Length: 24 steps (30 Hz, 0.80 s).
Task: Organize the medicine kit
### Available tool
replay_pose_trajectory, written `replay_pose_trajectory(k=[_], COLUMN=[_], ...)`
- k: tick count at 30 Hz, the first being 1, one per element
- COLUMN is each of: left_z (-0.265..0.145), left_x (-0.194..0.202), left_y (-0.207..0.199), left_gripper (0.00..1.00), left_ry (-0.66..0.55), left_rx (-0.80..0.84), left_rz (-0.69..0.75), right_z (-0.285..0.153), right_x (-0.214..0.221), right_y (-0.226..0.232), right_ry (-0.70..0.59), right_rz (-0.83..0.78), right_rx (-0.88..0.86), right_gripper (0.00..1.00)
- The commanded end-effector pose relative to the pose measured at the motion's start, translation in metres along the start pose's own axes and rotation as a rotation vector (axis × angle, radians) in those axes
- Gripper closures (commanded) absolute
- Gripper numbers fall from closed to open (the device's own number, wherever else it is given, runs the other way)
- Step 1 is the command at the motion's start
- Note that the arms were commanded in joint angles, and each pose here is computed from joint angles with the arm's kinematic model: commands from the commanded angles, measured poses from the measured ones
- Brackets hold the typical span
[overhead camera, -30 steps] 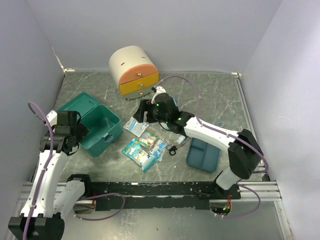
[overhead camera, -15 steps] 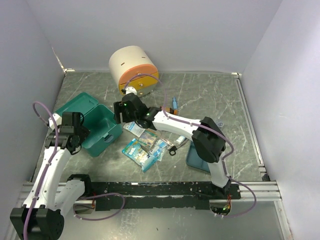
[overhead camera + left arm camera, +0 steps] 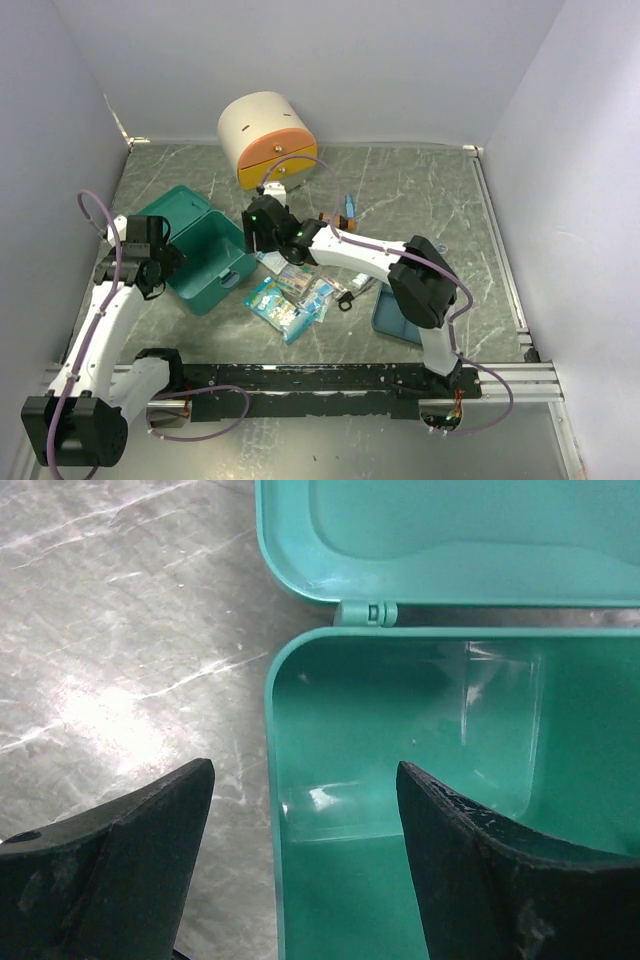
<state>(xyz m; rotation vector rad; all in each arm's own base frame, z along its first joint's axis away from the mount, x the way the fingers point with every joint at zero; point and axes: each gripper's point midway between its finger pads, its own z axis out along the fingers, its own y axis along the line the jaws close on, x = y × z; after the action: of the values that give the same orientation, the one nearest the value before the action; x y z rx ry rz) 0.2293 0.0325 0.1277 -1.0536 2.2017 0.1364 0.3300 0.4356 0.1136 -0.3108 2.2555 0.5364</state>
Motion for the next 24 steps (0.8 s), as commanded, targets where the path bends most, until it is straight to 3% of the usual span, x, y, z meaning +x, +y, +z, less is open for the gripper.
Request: replay_pose_trajectory(k=[1,14,24], left_z=[-0.002,0.007,0.006], left_x=[-0.013,-0.007,-0.009], left_y=[-0.024,-0.071,-0.069], left_gripper=[0.15,0.19,0.2], left_ry=[-0.013,0.086,0.093], left_rx=[0.084,0.26,0.246], left_rz=[0.042,0.183,0.208], right_z=[-0.019,-0.045,-0.056], right_x=[0.028,0.063,0.047], right_y=[-0.029,-0.043,-0.022], right_ry=[0.077,0.089,0.071], right_rz=[-0.025,0.05,0.075], right_rx=[0.112,0.107,0.026], right_gripper=[0.36,0.47,0.47])
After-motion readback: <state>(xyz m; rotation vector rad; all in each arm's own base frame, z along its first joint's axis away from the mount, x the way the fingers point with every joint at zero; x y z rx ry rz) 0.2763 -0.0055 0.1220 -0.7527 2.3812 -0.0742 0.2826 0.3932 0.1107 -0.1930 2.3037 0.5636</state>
